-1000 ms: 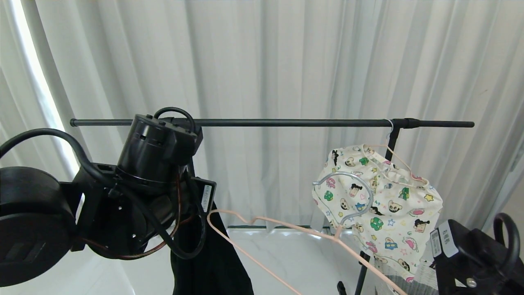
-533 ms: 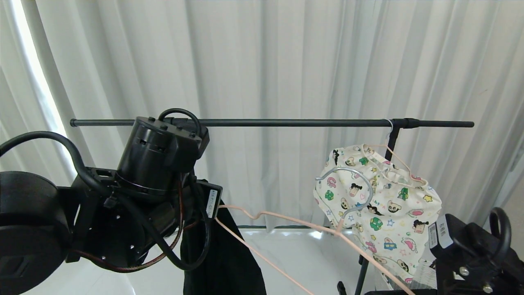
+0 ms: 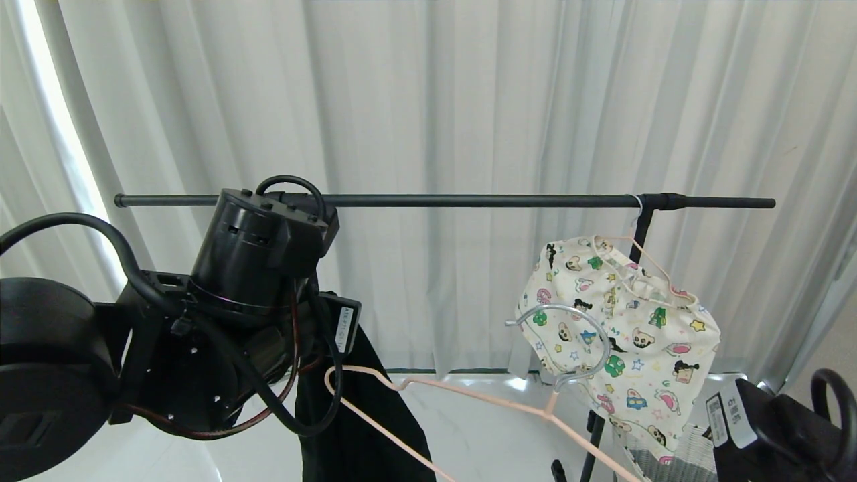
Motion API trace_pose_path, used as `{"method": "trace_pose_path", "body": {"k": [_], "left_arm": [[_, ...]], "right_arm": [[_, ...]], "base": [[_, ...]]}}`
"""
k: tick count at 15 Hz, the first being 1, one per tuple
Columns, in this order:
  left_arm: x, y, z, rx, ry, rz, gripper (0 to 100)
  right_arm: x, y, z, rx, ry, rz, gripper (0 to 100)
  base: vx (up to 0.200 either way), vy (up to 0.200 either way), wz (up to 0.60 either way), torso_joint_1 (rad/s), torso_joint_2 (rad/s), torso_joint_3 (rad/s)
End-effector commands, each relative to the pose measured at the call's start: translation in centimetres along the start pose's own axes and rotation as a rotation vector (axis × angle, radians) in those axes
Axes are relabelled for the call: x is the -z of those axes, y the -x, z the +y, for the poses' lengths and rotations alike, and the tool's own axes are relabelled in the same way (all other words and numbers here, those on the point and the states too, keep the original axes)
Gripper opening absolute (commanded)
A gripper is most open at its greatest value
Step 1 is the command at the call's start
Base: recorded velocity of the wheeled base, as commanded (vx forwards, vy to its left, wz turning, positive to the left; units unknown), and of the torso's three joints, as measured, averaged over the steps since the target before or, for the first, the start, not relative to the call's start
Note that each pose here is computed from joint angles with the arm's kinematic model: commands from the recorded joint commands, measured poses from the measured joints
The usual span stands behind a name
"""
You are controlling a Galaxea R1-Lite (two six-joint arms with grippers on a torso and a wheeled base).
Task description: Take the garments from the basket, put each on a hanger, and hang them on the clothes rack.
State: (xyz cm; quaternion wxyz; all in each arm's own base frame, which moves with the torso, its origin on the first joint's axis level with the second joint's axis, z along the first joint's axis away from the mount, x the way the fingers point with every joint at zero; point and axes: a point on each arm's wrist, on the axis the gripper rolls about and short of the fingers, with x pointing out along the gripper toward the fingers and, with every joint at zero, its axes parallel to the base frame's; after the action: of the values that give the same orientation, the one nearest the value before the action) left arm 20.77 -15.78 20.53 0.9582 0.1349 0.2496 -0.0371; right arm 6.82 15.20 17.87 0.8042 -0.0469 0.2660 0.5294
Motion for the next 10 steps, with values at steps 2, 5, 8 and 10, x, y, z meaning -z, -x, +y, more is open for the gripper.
{"method": "trace_pose_path", "body": {"k": [2,5,8,10], "left_arm": [[0.4,0.4,0.0,0.012,-0.011,0.003,0],[0.9,0.8,-0.6,0.037,-0.034,0.007,0],[1.1,1.1,-1.2,0.063,-0.050,0.004,0],[1.1,1.4,-1.3,0.074,-0.054,-0.002,0]], "right_arm": [[-0.4,0.0,-1.0,0.055,-0.025,-0.020,0],[-0.8,0.1,-1.2,0.056,-0.028,-0.040,0],[-0.6,0.4,0.1,-0.048,0.005,-0.028,0],[-0.6,0.0,0.0,-0.038,0.004,-0.019,0]], "base": [[0.000,0.000,0.00,0.000,0.00,0.000],[0.000,0.000,0.00,0.000,0.00,0.000],[0.000,0.000,0.00,0.000,0.00,0.000],[0.000,0.000,0.00,0.000,0.00,0.000]]}}
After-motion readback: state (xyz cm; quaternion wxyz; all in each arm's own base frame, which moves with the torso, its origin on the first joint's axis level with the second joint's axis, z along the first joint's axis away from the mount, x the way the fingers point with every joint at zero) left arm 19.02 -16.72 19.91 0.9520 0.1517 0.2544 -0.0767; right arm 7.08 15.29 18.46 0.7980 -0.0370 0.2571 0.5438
